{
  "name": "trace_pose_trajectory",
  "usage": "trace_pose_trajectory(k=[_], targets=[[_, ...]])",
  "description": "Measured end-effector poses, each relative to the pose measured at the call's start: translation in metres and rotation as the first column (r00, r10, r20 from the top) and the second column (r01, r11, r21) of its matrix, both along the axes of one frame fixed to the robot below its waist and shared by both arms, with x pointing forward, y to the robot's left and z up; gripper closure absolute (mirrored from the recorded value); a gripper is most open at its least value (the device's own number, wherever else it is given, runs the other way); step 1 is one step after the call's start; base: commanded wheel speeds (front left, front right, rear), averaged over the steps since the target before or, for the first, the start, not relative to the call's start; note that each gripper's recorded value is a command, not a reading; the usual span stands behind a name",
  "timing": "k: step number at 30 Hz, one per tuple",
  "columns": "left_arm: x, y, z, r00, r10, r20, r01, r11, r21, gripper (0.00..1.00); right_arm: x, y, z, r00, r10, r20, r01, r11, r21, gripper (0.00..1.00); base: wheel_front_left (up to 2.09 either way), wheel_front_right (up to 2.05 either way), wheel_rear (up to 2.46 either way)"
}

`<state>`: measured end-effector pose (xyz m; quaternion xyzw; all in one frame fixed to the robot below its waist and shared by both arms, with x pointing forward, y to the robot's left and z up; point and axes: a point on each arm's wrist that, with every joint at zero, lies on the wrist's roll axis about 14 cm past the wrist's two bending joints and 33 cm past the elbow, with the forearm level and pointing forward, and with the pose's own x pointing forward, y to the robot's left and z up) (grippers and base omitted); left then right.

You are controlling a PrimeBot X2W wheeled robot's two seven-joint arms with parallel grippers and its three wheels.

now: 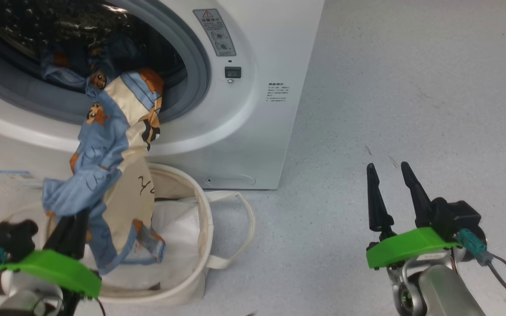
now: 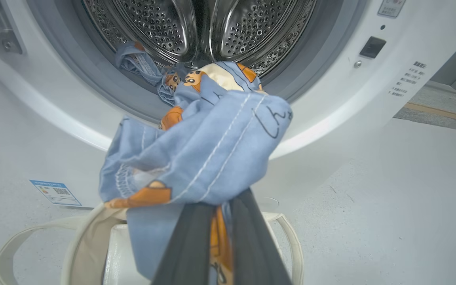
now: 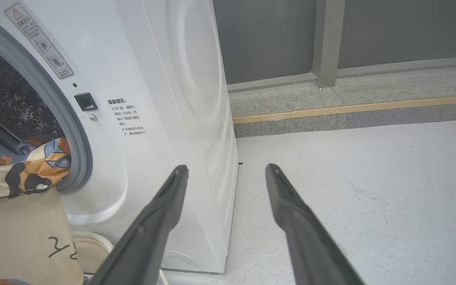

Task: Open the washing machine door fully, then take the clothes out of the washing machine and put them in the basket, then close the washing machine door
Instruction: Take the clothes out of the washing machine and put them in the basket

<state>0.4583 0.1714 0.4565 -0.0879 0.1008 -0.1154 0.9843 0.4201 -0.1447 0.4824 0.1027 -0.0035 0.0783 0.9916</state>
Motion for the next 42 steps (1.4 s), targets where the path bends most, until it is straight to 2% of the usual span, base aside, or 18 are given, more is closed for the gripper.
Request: trace_pose_trajectory(k=[4, 14, 18, 22, 27, 36, 40, 42], targets=[[-0.015, 0.002, 0.0, 1.0, 0.017, -0.025, -0.017, 1.0, -0.012, 1.0, 0.001, 0.0, -0.003, 1.0, 0.0, -0.008, 0.0, 1.0, -0.004, 0.0, 0.0, 0.0, 0.0], [-0.047, 0.012, -0.049, 0.967, 0.041, -0.251, -0.04, 0.999, 0.01, 1.0, 0.002, -0.003, -0.012, 0.999, -0.006, -0.032, 0.006, 1.0, -0.01, 0.0, 0.0, 0.0, 0.0], [-0.056, 0.012, -0.089, 0.919, 0.04, -0.393, -0.04, 0.999, 0.008, 1.0, 0.005, -0.004, -0.017, 0.999, -0.01, -0.043, 0.01, 1.0, -0.012, 0.0, 0.0, 0.0, 0.0], [-0.059, 0.011, -0.133, 0.849, 0.04, -0.527, -0.024, 0.999, 0.039, 1.0, 0.011, -0.006, -0.022, 0.999, -0.011, -0.05, 0.01, 0.999, -0.031, 0.0, 0.0, 0.0, 0.0], [-0.045, 0.006, -0.167, 0.8, 0.042, -0.598, -0.017, 0.999, 0.049, 1.0, 0.016, -0.012, -0.03, 0.997, -0.027, -0.066, 0.024, 0.999, -0.046, 0.0, 0.0, 0.0, 0.0], [0.02, -0.005, -0.178, 0.861, 0.062, -0.505, -0.043, 0.998, 0.049, 1.0, 0.03, -0.019, -0.047, 0.995, -0.039, -0.088, 0.032, 0.997, -0.075, 0.0, 0.0, 0.0, 0.0], [0.036, -0.008, -0.19, 0.864, 0.068, -0.499, -0.043, 0.997, 0.061, 1.0, 0.037, -0.024, -0.056, 0.994, -0.051, -0.101, 0.043, 0.996, -0.082, 0.0, 0.0, 0.0, 0.0], [0.039, -0.013, -0.204, 0.85, 0.067, -0.522, -0.043, 0.997, 0.058, 1.0, 0.039, -0.028, -0.064, 0.991, -0.062, -0.117, 0.052, 0.995, -0.089, 0.0, 0.0, 0.0, 0.0]])
